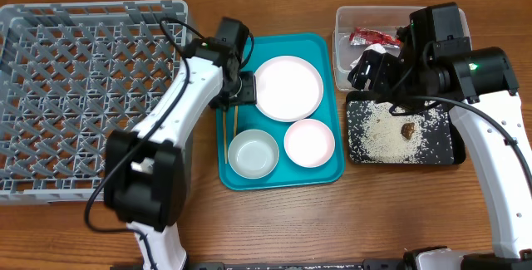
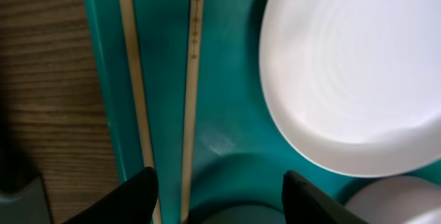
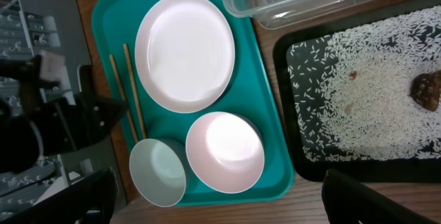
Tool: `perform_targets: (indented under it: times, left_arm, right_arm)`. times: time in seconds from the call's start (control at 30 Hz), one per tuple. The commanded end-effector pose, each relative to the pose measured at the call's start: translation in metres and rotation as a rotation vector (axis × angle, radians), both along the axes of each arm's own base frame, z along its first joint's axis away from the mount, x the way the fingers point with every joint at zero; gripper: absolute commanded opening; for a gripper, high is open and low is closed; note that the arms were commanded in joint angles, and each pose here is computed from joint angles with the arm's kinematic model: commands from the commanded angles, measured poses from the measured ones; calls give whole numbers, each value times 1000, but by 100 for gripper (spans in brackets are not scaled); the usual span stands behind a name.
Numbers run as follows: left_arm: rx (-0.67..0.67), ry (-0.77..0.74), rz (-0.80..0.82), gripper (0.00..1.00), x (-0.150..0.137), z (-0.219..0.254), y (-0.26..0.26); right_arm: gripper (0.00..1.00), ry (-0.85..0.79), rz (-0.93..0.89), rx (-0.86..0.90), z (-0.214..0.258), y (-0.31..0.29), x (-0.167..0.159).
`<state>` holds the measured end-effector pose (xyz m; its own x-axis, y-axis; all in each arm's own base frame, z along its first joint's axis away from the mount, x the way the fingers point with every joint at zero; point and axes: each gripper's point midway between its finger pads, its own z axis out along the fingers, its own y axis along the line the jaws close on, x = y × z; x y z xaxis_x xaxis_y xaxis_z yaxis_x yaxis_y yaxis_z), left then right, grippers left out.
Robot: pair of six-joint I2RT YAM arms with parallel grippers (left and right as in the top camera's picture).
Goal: Sort waste into correct bins and load items into the dishwasher
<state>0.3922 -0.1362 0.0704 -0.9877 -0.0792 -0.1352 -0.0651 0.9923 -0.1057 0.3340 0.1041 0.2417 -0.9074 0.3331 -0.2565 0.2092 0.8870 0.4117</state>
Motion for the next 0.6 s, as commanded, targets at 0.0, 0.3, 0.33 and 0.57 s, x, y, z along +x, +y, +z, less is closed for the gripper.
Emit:
perform_targets:
  times: [0.0,0.3,0.33,0.57]
  left_arm:
    - [13,18,-25,60,4,-13,-4]
    - [56,131,-30,28,-5,-62,0]
    - [62,149,-30,28,-7,-68,0]
    - [74,189,-31,17,-12,-84,2]
  right_arm:
    - [96,-21,-2,10,7,1,3]
    - [97,-16,-2,9,6,1,2]
    - [97,-14,-1,9,6,1,2]
    - [97,-5,-1,7,5,1,0]
